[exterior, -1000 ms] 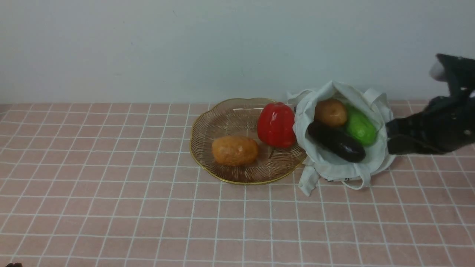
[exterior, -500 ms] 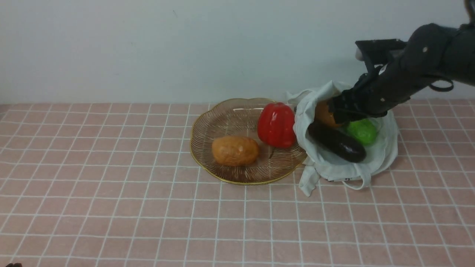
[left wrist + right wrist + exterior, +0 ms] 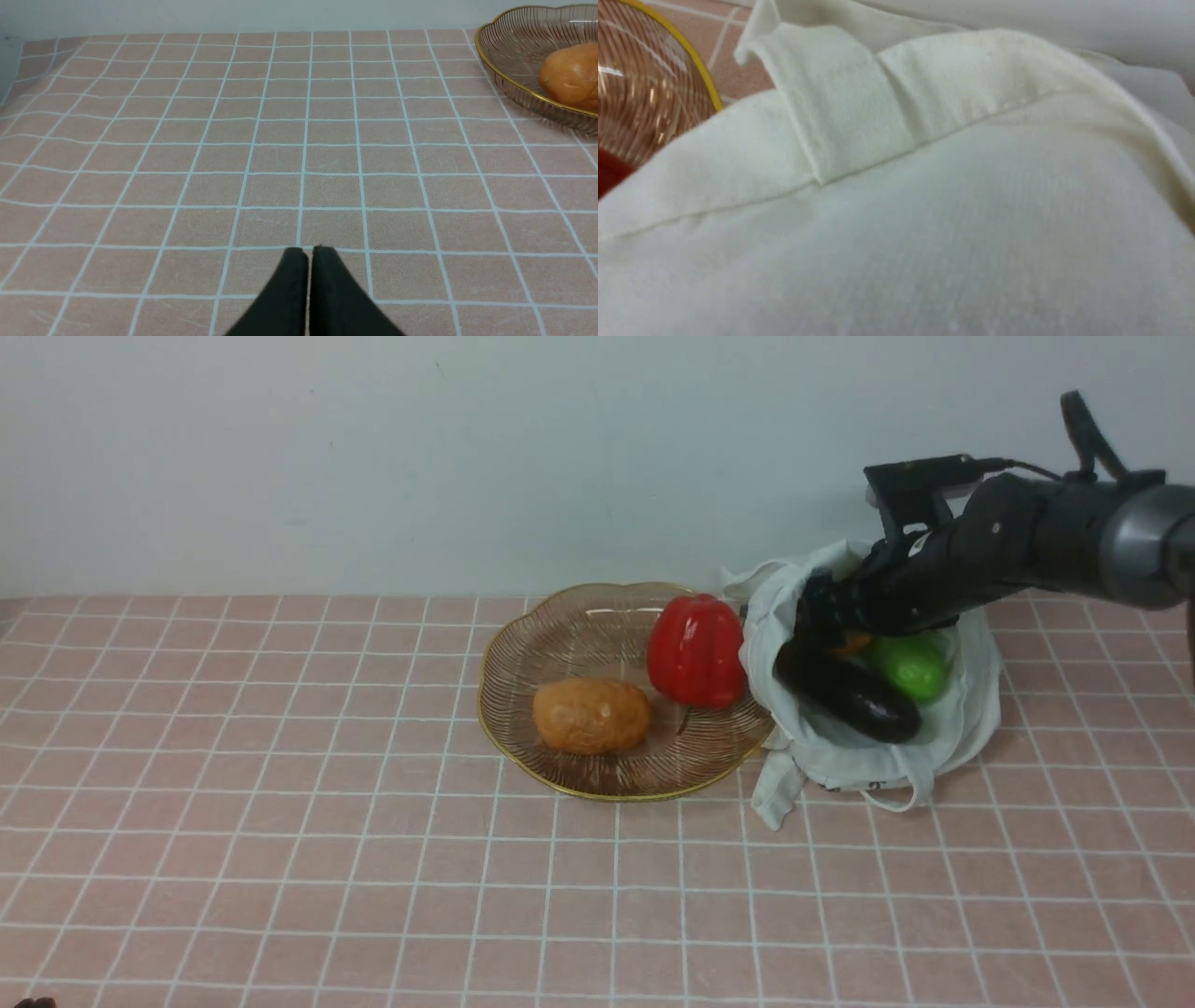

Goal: Take vegetables from bag on pink coffee tablecloth place on plate.
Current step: 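Reach into the bag and grasp the item inside with the right gripper, then take the potato out of the bag and place it in the dish with the right gripper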

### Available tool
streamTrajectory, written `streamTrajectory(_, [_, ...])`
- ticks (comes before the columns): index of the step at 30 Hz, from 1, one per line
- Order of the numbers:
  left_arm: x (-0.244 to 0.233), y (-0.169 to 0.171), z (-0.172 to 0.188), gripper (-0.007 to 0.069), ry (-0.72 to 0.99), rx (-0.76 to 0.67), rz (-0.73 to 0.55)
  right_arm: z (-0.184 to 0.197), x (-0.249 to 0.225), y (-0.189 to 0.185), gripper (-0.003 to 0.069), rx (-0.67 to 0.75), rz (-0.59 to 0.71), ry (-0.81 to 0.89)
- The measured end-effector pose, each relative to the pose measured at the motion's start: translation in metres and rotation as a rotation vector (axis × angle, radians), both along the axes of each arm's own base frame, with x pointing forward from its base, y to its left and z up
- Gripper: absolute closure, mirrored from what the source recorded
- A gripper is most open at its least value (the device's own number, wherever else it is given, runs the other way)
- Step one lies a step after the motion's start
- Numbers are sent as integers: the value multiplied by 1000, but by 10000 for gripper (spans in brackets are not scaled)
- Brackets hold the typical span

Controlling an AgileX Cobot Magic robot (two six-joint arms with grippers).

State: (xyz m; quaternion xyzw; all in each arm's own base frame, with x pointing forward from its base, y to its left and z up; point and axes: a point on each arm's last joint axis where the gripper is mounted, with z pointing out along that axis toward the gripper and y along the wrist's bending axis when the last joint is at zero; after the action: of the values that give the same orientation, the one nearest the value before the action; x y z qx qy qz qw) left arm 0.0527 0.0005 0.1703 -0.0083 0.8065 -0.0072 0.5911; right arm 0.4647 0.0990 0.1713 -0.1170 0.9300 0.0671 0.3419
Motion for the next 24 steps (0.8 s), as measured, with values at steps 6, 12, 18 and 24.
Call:
streamTrajectory(6, [0, 0, 0, 630, 0, 0, 0, 6, -4, -1, 179, -26, 23, 21])
streamTrajectory(12, [0, 0, 0, 630, 0, 0, 0, 69, -47, -9, 176, -111, 102, 188])
streamTrajectory(18, [0, 0, 0, 630, 0, 0, 0, 128, -99, -16, 176, -85, 104, 338])
streamTrajectory(24, [0, 0, 0, 630, 0, 0, 0, 166, -120, 14, 176, 114, 229, 228])
